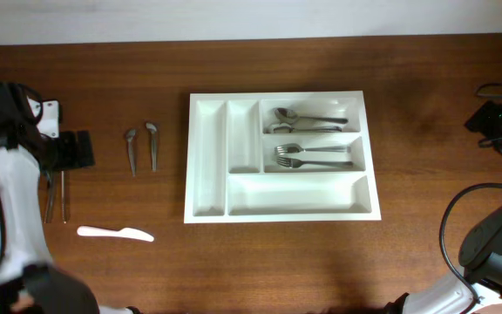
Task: Pack container
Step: 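Move the left gripper down over the tongs and close on them, then lift the tongs and carry them over the tray with the left gripper, then lower the tongs into the long bottom compartment and open the left gripper, then raise the left gripper and move it back over the loose spoons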
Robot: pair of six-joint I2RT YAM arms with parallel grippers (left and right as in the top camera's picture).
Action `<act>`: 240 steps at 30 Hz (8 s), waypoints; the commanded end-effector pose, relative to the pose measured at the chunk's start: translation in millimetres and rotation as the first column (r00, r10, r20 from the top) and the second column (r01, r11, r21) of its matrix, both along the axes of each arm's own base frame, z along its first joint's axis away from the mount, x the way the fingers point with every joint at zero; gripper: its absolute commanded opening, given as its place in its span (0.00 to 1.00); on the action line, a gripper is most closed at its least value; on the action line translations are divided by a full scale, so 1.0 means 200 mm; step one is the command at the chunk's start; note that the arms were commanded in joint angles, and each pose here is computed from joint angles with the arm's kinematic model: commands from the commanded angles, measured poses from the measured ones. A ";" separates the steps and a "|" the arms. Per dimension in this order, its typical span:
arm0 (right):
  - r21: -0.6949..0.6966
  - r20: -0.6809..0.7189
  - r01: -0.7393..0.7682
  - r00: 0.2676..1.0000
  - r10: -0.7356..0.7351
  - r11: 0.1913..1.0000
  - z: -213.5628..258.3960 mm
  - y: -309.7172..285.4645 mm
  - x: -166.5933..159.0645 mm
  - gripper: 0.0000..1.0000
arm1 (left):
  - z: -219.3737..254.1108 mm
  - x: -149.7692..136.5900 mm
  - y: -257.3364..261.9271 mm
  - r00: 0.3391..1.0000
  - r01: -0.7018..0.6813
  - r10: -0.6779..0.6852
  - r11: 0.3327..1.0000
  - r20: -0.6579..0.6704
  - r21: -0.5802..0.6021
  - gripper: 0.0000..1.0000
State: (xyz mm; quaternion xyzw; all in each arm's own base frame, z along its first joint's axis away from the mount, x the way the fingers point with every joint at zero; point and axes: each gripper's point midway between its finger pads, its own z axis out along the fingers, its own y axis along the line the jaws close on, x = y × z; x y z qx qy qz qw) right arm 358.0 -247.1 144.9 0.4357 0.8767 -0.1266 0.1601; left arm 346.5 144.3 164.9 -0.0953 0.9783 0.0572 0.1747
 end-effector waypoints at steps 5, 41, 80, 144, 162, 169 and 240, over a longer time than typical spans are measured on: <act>-0.008 0.012 0.001 1.000 0.000 1.000 0.02 -0.01 0.02 0.98 | -0.33 -0.02 0.13 0.983 -0.041 0.035 0.999 -0.182 -0.027 0.99; -0.009 0.012 0.001 1.000 -0.001 1.000 0.02 -0.01 0.02 0.99 | -0.66 0.04 0.37 0.984 -0.023 0.009 0.997 -0.176 -0.078 0.99; -0.008 0.012 0.001 1.000 0.000 1.000 0.02 -0.01 0.02 0.99 | -0.88 0.00 0.32 0.957 0.085 -0.120 0.986 -0.264 -0.140 0.99; -0.008 0.012 0.001 1.000 0.000 1.000 0.02 -0.01 0.02 0.99 | 0.19 0.22 -1.75 0.296 0.934 -0.953 0.277 0.056 -0.228 0.16; -0.008 0.012 0.001 1.000 0.000 1.000 0.02 -0.01 0.02 0.99 | 0.22 -0.26 -2.36 -0.163 0.954 -0.976 -0.194 0.148 -0.228 0.16; -0.009 0.012 0.001 1.000 -0.001 1.000 0.02 -0.01 0.02 0.99 | 0.20 -0.27 -2.47 -0.196 0.956 -0.965 -0.227 0.174 -0.185 0.15; -0.008 0.012 0.001 1.000 0.000 1.000 0.02 -0.01 0.02 0.99 | -0.34 -0.01 -2.31 0.028 0.950 -0.997 0.006 0.068 -0.312 0.62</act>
